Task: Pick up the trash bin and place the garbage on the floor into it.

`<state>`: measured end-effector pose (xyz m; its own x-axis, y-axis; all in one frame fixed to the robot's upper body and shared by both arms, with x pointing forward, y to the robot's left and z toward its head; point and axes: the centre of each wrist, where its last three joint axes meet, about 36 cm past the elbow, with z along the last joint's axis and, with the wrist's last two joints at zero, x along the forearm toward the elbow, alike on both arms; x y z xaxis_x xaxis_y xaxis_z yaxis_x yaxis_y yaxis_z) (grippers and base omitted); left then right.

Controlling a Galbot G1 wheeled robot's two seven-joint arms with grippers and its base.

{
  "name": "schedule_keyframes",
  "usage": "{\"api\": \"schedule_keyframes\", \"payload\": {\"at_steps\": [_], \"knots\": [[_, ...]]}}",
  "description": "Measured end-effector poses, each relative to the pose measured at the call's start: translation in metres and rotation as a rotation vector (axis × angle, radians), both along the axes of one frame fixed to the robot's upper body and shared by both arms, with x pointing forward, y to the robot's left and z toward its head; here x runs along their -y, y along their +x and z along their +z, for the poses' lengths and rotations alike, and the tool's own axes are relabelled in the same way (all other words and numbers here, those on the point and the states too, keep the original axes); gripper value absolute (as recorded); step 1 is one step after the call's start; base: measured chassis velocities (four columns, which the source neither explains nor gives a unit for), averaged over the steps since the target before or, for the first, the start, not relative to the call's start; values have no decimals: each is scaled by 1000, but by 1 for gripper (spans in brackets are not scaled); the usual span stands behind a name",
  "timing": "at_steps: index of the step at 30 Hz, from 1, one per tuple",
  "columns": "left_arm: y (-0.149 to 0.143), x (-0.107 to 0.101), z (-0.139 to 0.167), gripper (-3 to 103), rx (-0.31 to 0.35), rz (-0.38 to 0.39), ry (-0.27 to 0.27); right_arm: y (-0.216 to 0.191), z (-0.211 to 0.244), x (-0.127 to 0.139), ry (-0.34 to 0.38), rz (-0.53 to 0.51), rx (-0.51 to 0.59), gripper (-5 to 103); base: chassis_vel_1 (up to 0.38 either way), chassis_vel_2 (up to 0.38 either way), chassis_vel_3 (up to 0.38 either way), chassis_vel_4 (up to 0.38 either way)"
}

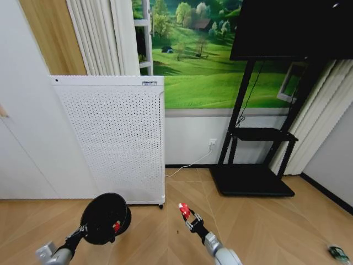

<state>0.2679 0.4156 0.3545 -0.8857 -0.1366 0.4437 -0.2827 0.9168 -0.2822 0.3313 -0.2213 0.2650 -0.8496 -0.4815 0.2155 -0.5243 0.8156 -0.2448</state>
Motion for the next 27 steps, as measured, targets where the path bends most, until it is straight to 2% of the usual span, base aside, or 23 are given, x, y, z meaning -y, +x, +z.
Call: {"api": "schedule_keyframes", "payload": {"at_steps": [2, 3, 5, 8, 10, 12, 13, 14, 16, 17, 20, 22, 23, 24, 27], "knots": [[19, 5, -16, 4, -14, -58, 21, -9, 43, -14, 67, 60, 92, 48, 0, 0, 0, 0], [19, 5, -16, 4, -14, -58, 21, -9, 43, -14, 67, 60, 92, 48, 0, 0, 0, 0], [32, 10, -28, 4, -22, -77, 12, -18, 73, -17, 95, 120, 143, 48, 0, 0, 0, 0], [38, 14, -32, 4, -24, -86, 3, -23, 81, -18, 99, 138, 153, 48, 0, 0, 0, 0], [50, 28, -48, 4, -45, -129, -30, -37, 95, -22, 114, 172, 166, 48, 0, 0, 0, 0], [52, 33, -55, 4, -56, -149, -36, -41, 96, -24, 118, 184, 166, 48, 0, 0, 0, 0], [56, 47, -67, 4, -84, -208, -41, -47, 94, -30, 120, 209, 167, 48, 0, 0, 0, 0], [56, 47, -67, 4, -84, -208, -41, -47, 94, -30, 120, 209, 167, 48, 0, 0, 0, 0], [62, 65, -79, 4, -105, -290, -38, -54, 89, -40, 124, 244, 162, 48, 0, 0, 0, 0], [62, 65, -79, 4, -105, -290, -38, -54, 89, -40, 124, 244, 162, 48, 0, 0, 0, 0], [80, 97, -90, 4, -104, -392, -40, -65, 85, -59, 133, 294, 153, 48, 0, 0, 0, 0], [83, 101, -90, 4, -101, -403, -41, -66, 84, -62, 133, 302, 152, 48, 0, 0, 0, 0], [89, 113, -91, 4, -92, -429, -51, -69, 82, -68, 131, 319, 148, 48, 0, 0, 0, 0], [89, 113, -91, 4, -92, -429, -51, -69, 82, -68, 131, 319, 148, 48, 0, 0, 0, 0], [85, 135, -93, 4, -90, -476, -78, -74, 70, -80, 119, 348, 140, 48, 0, 0, 0, 0]]}}
